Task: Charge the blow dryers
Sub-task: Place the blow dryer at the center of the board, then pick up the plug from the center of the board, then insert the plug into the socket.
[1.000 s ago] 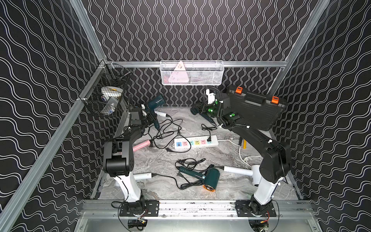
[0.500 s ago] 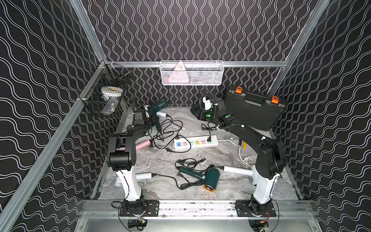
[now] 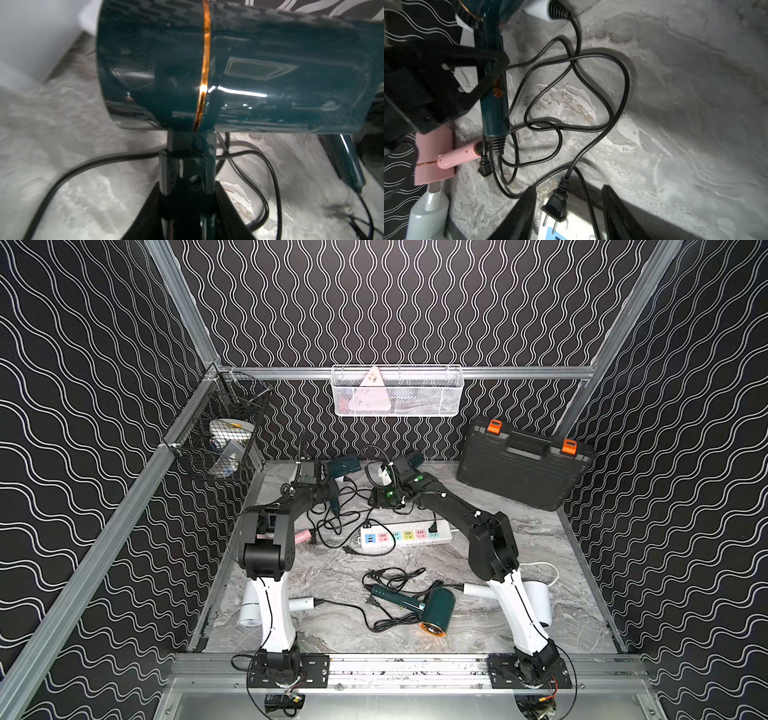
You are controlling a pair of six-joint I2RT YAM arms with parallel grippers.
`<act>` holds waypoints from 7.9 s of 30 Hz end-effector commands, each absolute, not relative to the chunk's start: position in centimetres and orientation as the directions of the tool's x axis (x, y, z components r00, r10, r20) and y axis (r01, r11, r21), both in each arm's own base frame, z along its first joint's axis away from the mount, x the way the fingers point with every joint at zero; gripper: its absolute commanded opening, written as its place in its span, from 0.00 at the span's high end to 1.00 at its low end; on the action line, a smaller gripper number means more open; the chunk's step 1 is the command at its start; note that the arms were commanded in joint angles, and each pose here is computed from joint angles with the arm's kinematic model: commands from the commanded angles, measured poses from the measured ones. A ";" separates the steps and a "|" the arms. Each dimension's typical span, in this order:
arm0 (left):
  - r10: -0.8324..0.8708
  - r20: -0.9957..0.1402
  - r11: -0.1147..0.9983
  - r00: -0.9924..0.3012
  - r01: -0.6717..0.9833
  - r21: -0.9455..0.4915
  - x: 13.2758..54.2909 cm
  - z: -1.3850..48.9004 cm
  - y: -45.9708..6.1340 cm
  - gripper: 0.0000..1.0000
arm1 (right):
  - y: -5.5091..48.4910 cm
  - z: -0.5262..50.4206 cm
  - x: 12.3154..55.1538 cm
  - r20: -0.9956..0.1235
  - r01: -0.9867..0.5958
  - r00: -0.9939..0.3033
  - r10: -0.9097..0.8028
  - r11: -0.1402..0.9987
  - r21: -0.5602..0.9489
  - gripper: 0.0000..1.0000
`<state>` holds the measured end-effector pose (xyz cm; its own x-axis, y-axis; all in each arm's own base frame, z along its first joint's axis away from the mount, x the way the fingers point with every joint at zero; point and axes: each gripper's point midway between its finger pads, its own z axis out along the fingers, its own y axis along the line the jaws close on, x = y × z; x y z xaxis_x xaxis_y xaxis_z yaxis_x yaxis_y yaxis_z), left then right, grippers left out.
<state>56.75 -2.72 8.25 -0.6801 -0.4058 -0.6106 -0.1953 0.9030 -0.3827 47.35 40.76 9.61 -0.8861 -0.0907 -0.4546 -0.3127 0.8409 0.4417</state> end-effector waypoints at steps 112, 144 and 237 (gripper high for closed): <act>-0.117 -0.823 0.700 -0.557 0.542 -0.466 37.4 15.5 -23.8 1.00 | 34.5 20.8 36.8 -0.294 -0.253 -0.955 -0.040 0.627 0.736 0.51; -0.062 -0.849 0.649 -0.524 0.625 -0.434 36.1 16.3 -26.0 0.85 | 33.7 18.0 35.5 -0.194 -0.233 -0.972 -0.132 0.647 0.726 1.00; -0.419 -0.739 0.879 -0.528 -0.030 -0.476 36.7 12.0 -10.4 0.01 | 22.4 2.4 34.8 -0.645 -0.171 -0.753 -0.129 0.985 0.002 1.00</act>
